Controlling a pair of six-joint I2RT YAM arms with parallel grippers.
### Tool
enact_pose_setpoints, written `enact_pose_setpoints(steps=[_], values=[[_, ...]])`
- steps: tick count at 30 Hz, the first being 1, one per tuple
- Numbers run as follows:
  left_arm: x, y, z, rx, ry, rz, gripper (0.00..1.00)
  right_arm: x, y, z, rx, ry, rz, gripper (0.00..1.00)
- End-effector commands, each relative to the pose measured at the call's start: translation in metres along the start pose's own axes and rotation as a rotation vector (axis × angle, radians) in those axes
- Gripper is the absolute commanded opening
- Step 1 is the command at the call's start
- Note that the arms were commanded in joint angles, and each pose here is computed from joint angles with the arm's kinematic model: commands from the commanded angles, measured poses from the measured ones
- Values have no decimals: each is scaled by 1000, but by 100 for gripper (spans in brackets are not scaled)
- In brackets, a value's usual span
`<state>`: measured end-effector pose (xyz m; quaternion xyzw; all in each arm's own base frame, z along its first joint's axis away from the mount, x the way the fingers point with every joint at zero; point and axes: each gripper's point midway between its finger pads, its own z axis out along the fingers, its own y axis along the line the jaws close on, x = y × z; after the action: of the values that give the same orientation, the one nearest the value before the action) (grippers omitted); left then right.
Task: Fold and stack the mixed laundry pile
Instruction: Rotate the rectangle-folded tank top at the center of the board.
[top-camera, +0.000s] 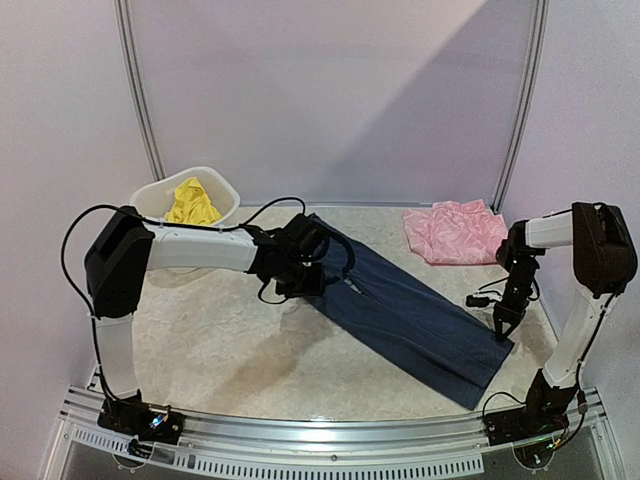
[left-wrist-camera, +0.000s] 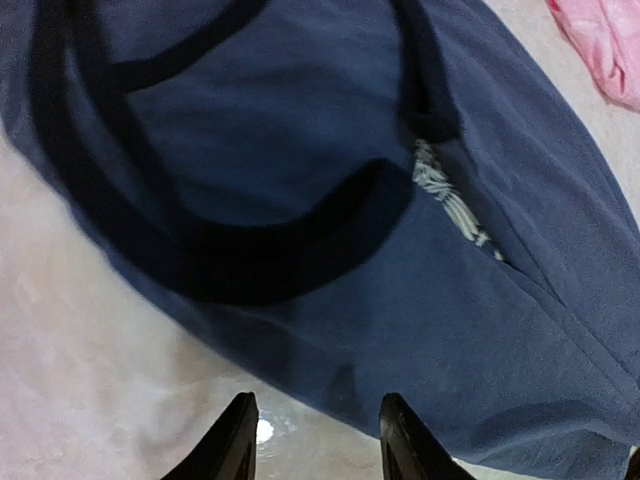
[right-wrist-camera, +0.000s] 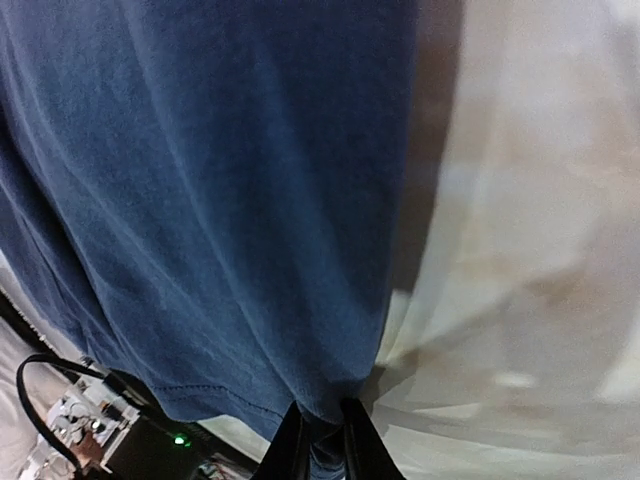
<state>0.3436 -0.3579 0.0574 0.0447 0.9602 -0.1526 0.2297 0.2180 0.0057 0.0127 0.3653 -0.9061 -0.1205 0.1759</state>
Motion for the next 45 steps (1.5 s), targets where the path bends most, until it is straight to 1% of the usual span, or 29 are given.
enact_pose_setpoints(steps=[1, 3, 5, 10, 14, 19, 21, 24, 26, 32, 35, 38, 40, 45], values=[[-32, 20, -28, -53, -148, -69, 44, 16, 32, 18, -83, 38, 13, 13], [-32, 38, -24, -94, -146, -98, 45, 17, 47, 25, -89, 59, -9, 16], [-34, 54, -17, -103, -139, -147, 46, 16, 54, 28, -81, 65, -19, 17], [-44, 88, 2, -71, -153, -320, 47, 8, 49, 22, -51, 45, -7, 21], [-59, 91, 19, -15, -158, -379, 47, -1, 46, 12, -44, 16, 6, 25], [-74, 86, 48, 5, -137, -375, 45, -5, 47, 9, -51, 13, 8, 29], [-77, 87, 60, -4, -125, -382, 43, -5, 46, 9, -49, 15, 8, 32], [-83, 93, 73, -30, -114, -408, 39, -6, 43, 9, -38, 18, 9, 34], [-88, 96, 78, -43, -117, -426, 34, -7, 42, 7, -34, 16, 8, 35], [-115, 99, 87, -50, -144, -435, 8, -14, 39, -7, -18, -11, 6, 35], [-127, 104, 93, -62, -153, -429, 0, -19, 38, -14, -11, -26, 4, 36], [-141, 111, 101, -74, -146, -414, 0, -24, 36, -22, 1, -47, 4, 36], [-157, 109, 106, -53, -144, -401, 0, -28, 33, -27, 12, -61, 6, 36], [-177, 105, 126, 12, -79, -378, 0, -38, 34, -31, -1, -86, 12, 36]])
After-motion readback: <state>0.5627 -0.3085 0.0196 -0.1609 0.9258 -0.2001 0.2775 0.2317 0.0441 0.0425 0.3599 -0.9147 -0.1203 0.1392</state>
